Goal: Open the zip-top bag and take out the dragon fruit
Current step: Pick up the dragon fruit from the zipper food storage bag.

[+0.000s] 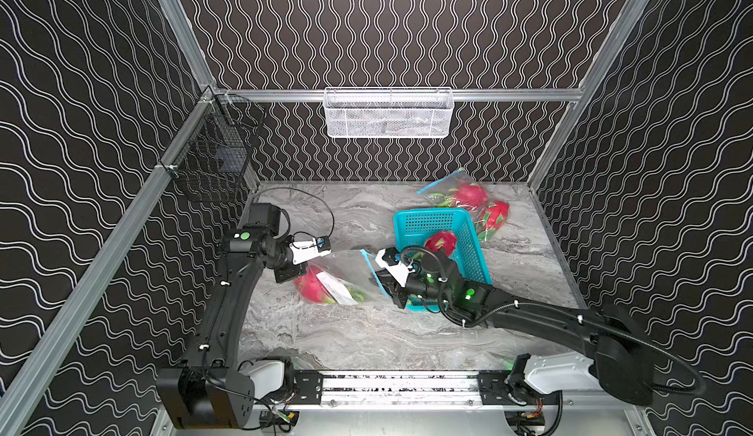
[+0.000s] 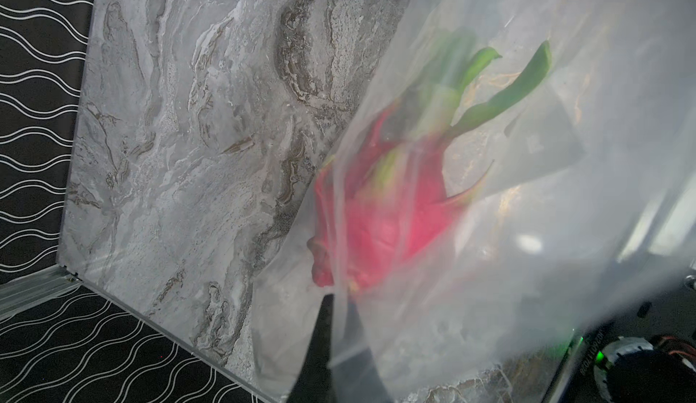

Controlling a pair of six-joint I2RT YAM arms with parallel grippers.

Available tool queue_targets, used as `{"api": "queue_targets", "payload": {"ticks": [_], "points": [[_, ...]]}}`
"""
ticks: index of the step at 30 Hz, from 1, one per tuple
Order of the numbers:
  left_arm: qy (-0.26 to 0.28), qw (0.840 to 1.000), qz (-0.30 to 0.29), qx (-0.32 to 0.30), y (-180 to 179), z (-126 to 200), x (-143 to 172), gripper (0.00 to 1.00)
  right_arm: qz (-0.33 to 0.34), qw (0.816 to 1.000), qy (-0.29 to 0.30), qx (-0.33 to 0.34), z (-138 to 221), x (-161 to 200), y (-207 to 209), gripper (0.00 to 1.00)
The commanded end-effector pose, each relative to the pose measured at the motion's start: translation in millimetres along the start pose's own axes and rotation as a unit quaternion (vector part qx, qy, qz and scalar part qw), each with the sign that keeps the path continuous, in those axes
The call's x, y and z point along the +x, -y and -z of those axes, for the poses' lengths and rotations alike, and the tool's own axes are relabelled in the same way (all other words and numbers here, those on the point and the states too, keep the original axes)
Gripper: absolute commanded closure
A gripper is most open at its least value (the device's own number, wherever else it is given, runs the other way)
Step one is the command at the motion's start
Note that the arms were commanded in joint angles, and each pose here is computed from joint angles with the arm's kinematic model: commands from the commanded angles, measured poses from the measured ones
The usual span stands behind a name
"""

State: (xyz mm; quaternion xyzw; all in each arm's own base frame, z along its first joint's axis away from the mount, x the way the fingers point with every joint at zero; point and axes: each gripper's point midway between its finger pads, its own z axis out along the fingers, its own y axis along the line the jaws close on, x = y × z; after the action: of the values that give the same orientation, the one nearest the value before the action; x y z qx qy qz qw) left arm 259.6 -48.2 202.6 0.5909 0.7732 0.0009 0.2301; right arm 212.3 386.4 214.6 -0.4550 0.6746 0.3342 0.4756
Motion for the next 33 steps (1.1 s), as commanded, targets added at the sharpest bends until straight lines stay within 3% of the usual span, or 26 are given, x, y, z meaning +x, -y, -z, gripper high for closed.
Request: {"api": "queue_targets", "payload": {"ticks": [1, 3, 9, 15, 19, 23, 24, 25, 26, 28, 31, 33], "points": [[0.012, 1.000, -0.001, 0.004, 1.3, 3.5, -5.4, 1.00, 0.036, 0.999, -0.005, -0.011, -11.1, 3.0, -1.7, 0.64], [0.012, 1.000, 0.000, 0.005, 1.5, 3.7, -5.5, 1.00, 0.043, 0.999, -0.011, -0.020, -18.9, 9.3, -3.3, 0.54], [0.012, 1.000, -0.003, 0.012, 2.9, 3.4, -7.1, 1.00, 0.041, 0.998, -0.038, -0.036, -42.8, 45.4, -5.2, 0.39], [0.002, 1.000, -0.010, 0.020, 6.7, -1.7, -2.7, 1.00, 0.007, 0.999, -0.002, -0.036, -43.4, 60.2, -9.8, 0.43], [0.001, 1.000, -0.007, 0.025, 6.9, -4.6, -2.3, 1.00, -0.005, 1.000, 0.024, 0.003, -39.5, 68.2, 0.1, 0.49], [0.001, 1.000, -0.003, 0.022, 5.6, -7.0, -2.4, 0.99, -0.005, 1.000, 0.013, -0.011, -54.9, 77.7, -2.9, 0.51], [0.000, 1.000, 0.001, 0.019, 3.6, -7.8, -2.4, 0.90, -0.004, 1.000, 0.007, -0.015, -60.5, 79.9, -3.4, 0.50], [0.003, 1.000, 0.008, 0.017, 2.5, -8.7, -3.4, 0.76, -0.003, 1.000, -0.001, -0.016, -66.8, 83.7, -3.5, 0.50], [0.002, 1.000, 0.017, 0.017, 1.1, -10.0, -2.4, 0.54, -0.003, 1.000, -0.007, -0.016, -72.4, 89.1, -3.3, 0.50], [-0.008, 1.000, 0.027, 0.013, -2.7, -11.5, 4.2, 0.30, -0.003, 1.000, -0.014, -0.016, -79.5, 97.8, -2.2, 0.50], [-0.004, 0.998, 0.056, 0.016, -13.4, -4.7, 25.8, 0.12, -0.007, 0.999, -0.027, -0.017, -86.4, 111.1, -1.7, 0.50], [0.000, 0.996, 0.078, 0.030, -19.1, 3.9, 39.7, 0.08, -0.012, 0.999, -0.032, -0.020, -90.0, 115.4, -2.1, 0.50]]}}
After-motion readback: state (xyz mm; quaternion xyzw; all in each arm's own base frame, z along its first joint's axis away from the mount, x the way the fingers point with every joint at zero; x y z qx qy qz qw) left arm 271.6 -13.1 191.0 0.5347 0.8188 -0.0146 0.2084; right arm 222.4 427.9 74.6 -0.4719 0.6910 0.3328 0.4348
